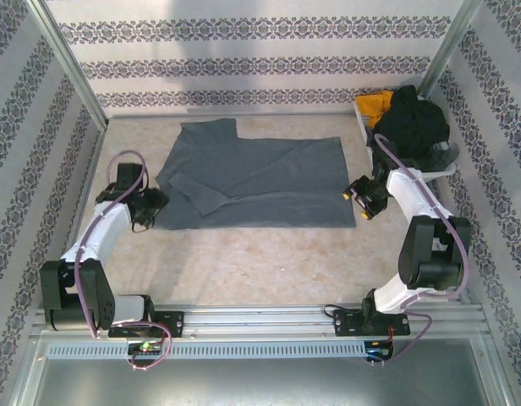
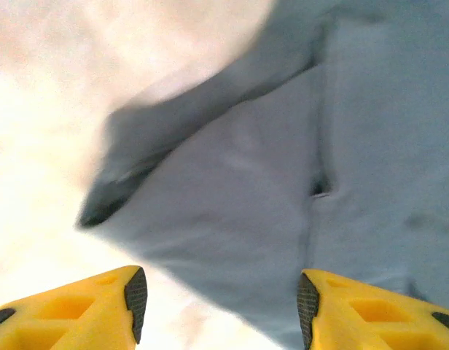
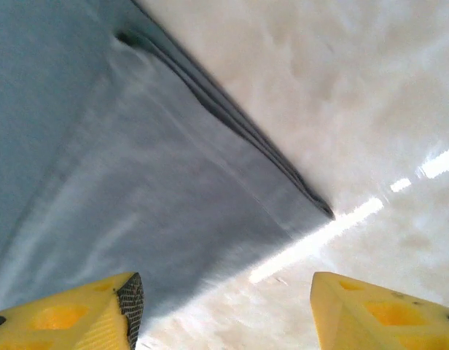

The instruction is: Fold and stack the t-shirts

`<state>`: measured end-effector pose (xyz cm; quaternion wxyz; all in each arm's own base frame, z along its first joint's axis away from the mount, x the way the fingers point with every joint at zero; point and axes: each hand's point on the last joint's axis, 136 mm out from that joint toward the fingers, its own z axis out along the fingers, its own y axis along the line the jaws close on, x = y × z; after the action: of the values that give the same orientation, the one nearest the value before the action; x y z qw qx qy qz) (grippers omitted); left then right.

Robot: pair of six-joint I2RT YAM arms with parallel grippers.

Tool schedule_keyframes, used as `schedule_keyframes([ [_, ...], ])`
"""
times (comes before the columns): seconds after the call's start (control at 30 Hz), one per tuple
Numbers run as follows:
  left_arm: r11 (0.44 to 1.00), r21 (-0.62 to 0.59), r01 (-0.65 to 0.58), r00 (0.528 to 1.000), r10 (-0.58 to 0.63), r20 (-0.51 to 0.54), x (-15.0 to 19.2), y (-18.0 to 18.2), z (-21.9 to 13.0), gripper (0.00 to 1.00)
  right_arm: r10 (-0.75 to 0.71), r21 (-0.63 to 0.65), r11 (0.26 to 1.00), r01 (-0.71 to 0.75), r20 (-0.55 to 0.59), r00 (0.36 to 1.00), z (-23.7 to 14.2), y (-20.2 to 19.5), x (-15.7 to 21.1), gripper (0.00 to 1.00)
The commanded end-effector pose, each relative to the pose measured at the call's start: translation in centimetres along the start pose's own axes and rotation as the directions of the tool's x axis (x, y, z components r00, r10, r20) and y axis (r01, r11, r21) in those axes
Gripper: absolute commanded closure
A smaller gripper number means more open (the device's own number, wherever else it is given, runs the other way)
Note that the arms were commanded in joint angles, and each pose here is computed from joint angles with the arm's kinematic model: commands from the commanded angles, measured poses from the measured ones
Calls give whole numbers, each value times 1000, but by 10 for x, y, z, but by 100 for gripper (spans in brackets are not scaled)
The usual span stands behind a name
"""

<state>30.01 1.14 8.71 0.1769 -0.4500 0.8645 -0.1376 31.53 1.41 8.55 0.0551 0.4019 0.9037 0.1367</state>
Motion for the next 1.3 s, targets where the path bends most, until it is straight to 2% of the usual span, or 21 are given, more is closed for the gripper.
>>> schedule_keyframes([
  [0.0, 987, -8, 163, 985, -163, -64, 7, 25, 17, 42, -15, -15, 1000, 14, -62, 998, 18, -8, 16, 35],
  [0.13, 987, 14, 159, 985, -158, -67, -3, 23, 31, 41, 5, 12, 1000, -4, -100, 995, 34, -17, 19, 34],
  [0.27, 985, 43, 169, 982, -164, -92, -4, 18, 49, 45, 22, 49, 999, -16, -122, 992, 47, -23, 19, 35],
  [0.47, 985, 18, 174, 978, -171, -118, -5, 18, 64, 63, 61, 94, 994, -49, -126, 990, 56, -30, 17, 41],
  [0.63, 987, 8, 161, 981, -159, -107, -11, 17, 68, 81, 80, 130, 990, -63, -124, 989, 65, -33, 11, 57],
  [0.73, 989, -7, 150, 985, -150, -87, -16, 17, 65, 96, 66, 141, 989, -48, -122, 990, 69, -26, 6, 78],
  [0.77, 989, -19, 145, 987, -146, -71, -18, 19, 61, 100, 54, 144, 989, -37, -113, 992, 68, -25, 4, 88],
  [0.8, 990, -29, 141, 988, -143, -58, -20, 20, 57, 100, 41, 149, 988, -26, -98, 994, 65, -23, 2, 96],
  [0.83, 989, -40, 140, 989, -141, -38, -23, 23, 52, 100, 27, 156, 988, -14, -80, 996, 61, -23, 1, 100],
  [1.0, 986, -102, 134, 991, -135, -5, -16, 38, 25, 100, -3, 204, 979, 10, -35, 999, 39, -39, 10, 100],
  [1.27, 945, -225, 236, 971, -241, 5, 35, 97, -3, 100, -1, 266, 964, 15, -52, 999, 22, -84, 62, 100],
])
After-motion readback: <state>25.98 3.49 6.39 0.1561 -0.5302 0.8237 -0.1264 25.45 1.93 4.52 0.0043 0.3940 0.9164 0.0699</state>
